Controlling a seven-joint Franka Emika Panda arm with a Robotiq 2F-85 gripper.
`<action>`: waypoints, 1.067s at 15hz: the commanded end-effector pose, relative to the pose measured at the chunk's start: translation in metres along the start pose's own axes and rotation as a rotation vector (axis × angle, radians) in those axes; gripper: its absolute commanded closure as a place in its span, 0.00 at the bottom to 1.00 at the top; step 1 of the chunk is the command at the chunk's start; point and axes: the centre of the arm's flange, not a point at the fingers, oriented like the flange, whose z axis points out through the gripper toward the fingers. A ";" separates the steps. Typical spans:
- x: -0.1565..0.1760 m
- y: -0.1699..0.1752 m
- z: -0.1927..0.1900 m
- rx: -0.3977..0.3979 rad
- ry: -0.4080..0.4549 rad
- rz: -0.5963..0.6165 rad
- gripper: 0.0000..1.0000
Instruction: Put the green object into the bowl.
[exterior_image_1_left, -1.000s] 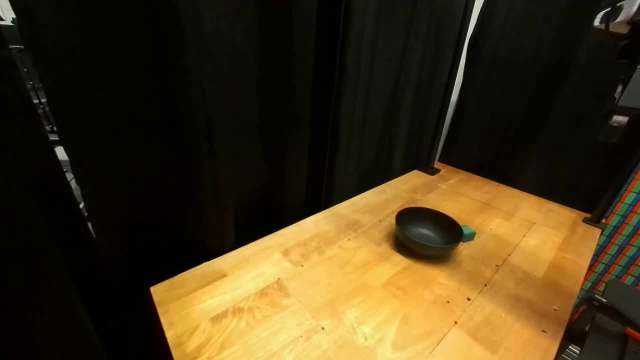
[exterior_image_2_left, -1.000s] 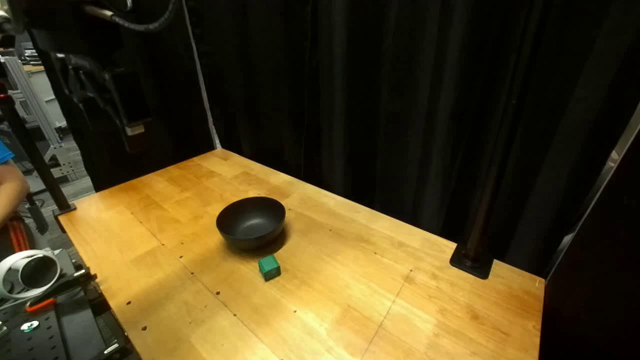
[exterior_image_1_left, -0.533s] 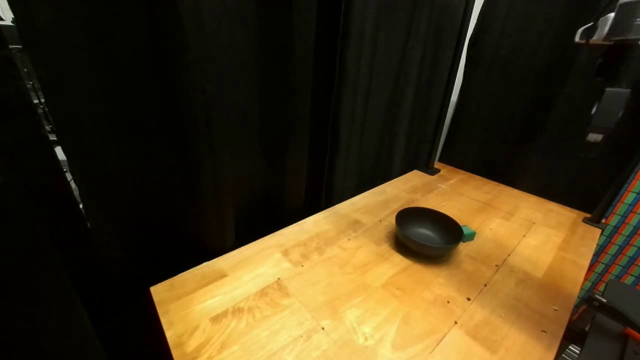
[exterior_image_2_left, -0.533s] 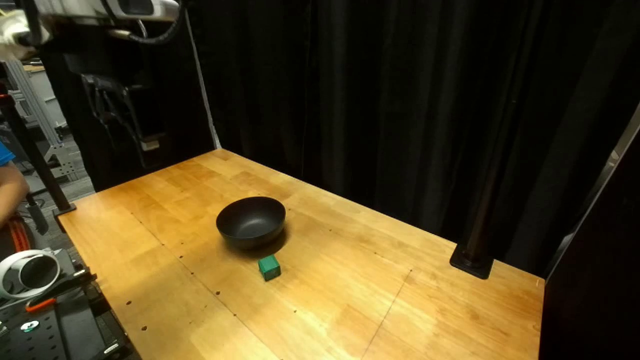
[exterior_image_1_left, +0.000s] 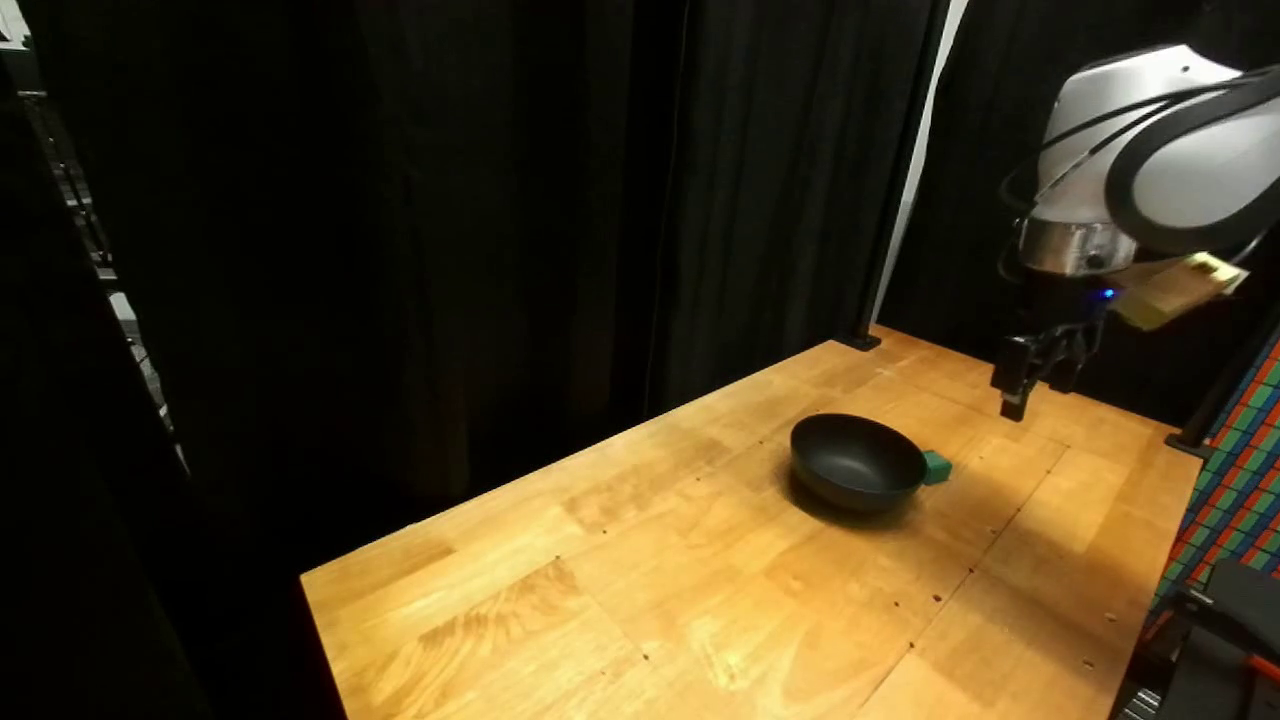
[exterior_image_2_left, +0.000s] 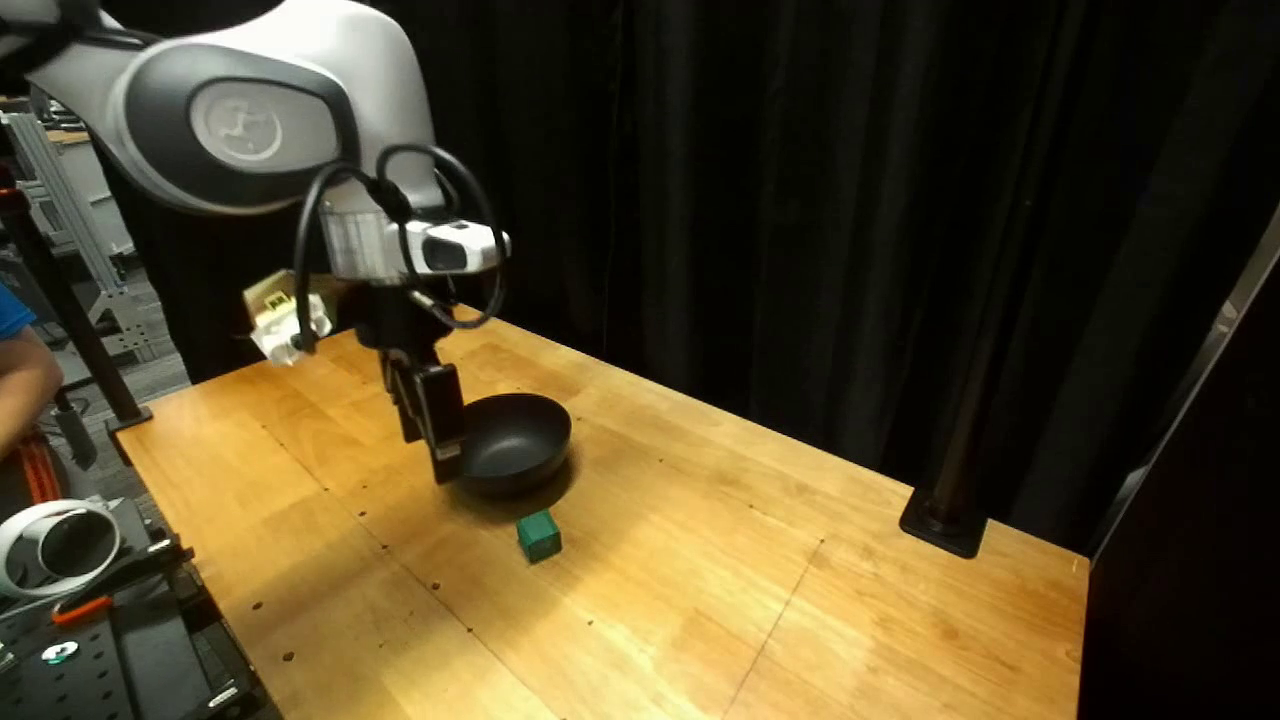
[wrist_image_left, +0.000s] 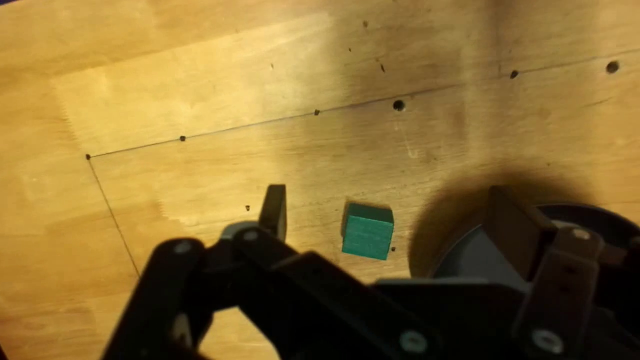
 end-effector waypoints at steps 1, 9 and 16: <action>0.051 0.001 0.049 0.029 0.050 0.131 0.00; 0.079 0.014 0.114 0.114 0.082 0.304 0.00; 0.080 0.018 0.141 0.184 0.028 0.388 0.00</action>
